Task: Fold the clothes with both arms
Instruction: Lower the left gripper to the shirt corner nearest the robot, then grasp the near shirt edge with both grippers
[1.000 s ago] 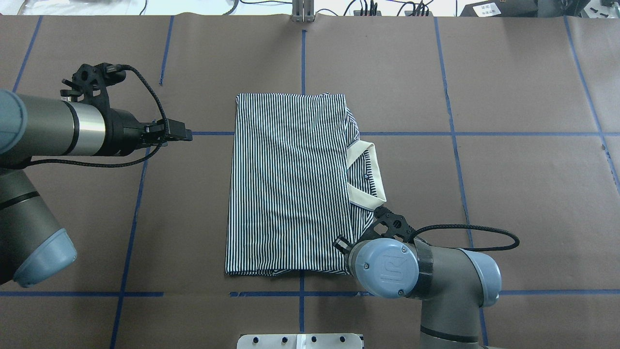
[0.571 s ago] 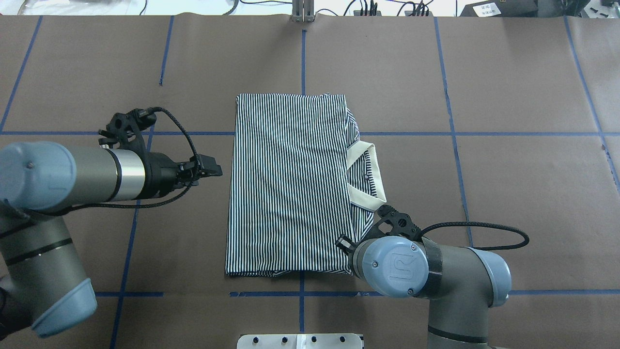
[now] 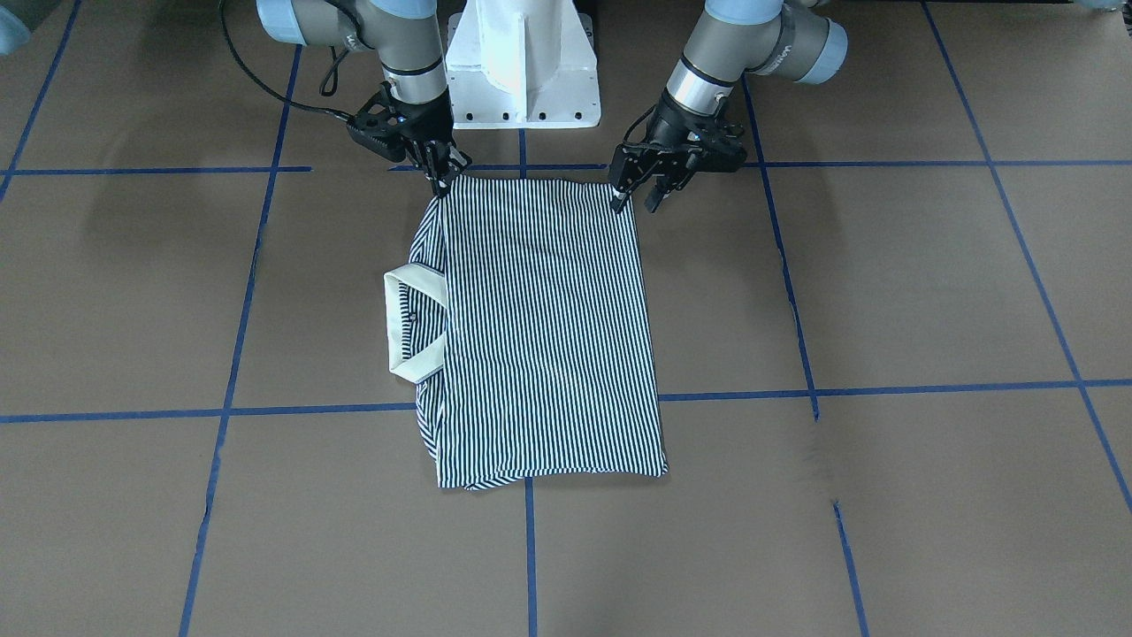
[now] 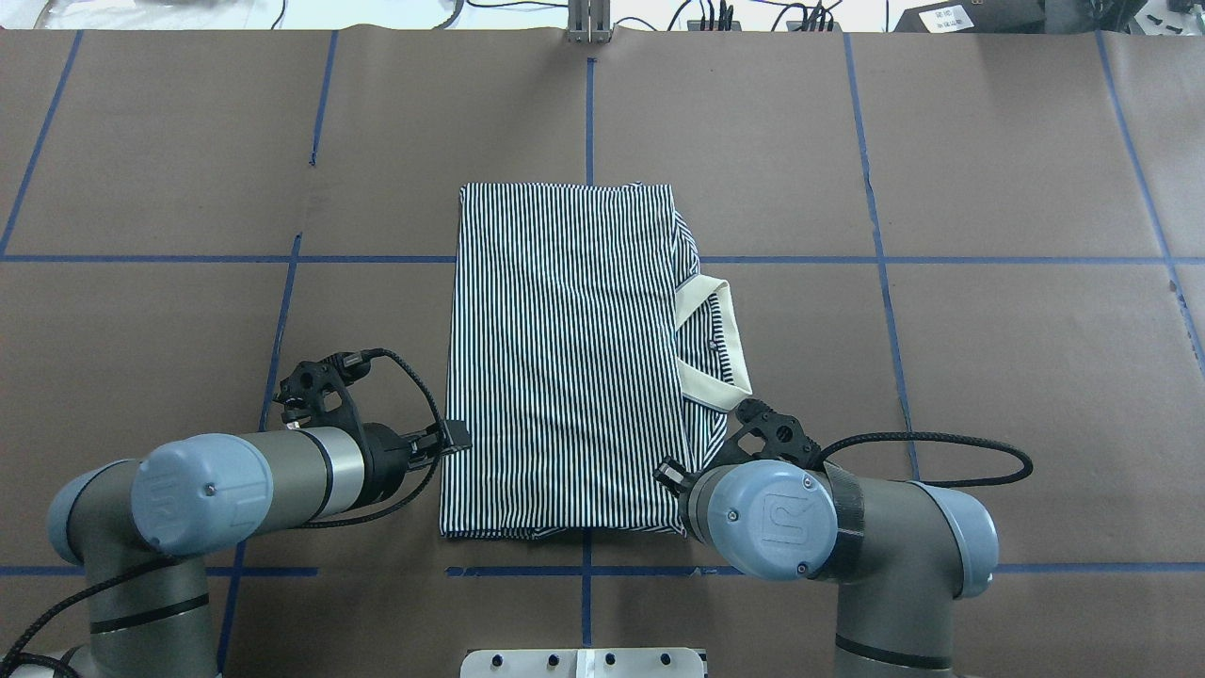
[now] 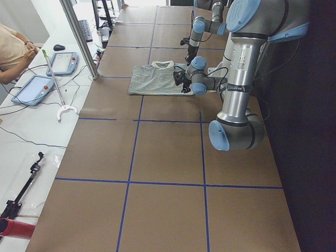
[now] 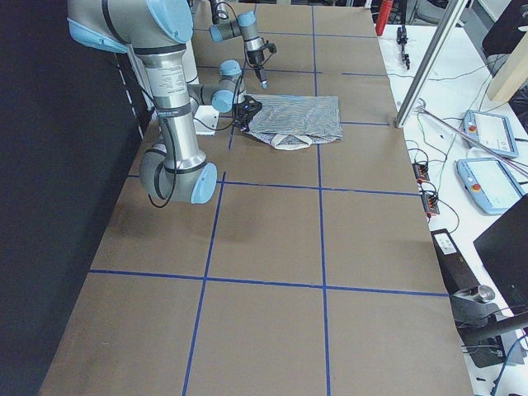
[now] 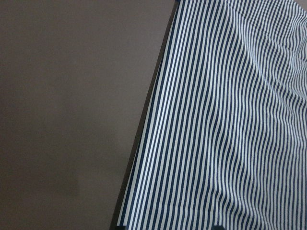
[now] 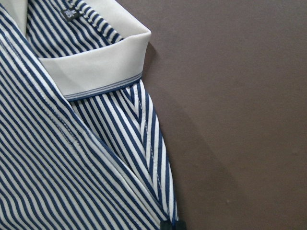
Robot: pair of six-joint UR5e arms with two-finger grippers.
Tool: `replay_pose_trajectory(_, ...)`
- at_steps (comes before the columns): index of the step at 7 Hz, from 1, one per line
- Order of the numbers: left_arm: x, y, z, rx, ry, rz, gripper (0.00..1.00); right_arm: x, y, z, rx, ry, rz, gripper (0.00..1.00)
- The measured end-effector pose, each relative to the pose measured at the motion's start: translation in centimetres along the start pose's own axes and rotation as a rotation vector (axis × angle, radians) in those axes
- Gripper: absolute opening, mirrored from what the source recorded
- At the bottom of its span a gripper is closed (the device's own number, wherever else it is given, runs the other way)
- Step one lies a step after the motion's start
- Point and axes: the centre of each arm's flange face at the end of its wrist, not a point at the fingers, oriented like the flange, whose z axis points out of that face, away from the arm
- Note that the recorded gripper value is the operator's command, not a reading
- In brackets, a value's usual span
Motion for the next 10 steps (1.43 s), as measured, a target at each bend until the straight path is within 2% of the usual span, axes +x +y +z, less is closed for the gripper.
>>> replay_pose_trajectory(3, -1.3, 2.2, 1.8, -0.021, -0.047, -0.012, 0.59, -0.1, 0.1, -0.1, -0.002, -0.002, 0.000, 0.00)
replay_pose_trajectory(8, -1.1, 4.0, 1.5, -0.057, -0.096, -0.006, 0.59, -0.1, 0.1, -0.1, -0.002, -0.002, 0.000, 0.00)
replay_pose_trajectory(10, -1.3, 5.0, 1.7, -0.088, -0.111, -0.030, 0.51, -0.1, 0.1, -0.1, -0.001, -0.002, 0.001, 0.00)
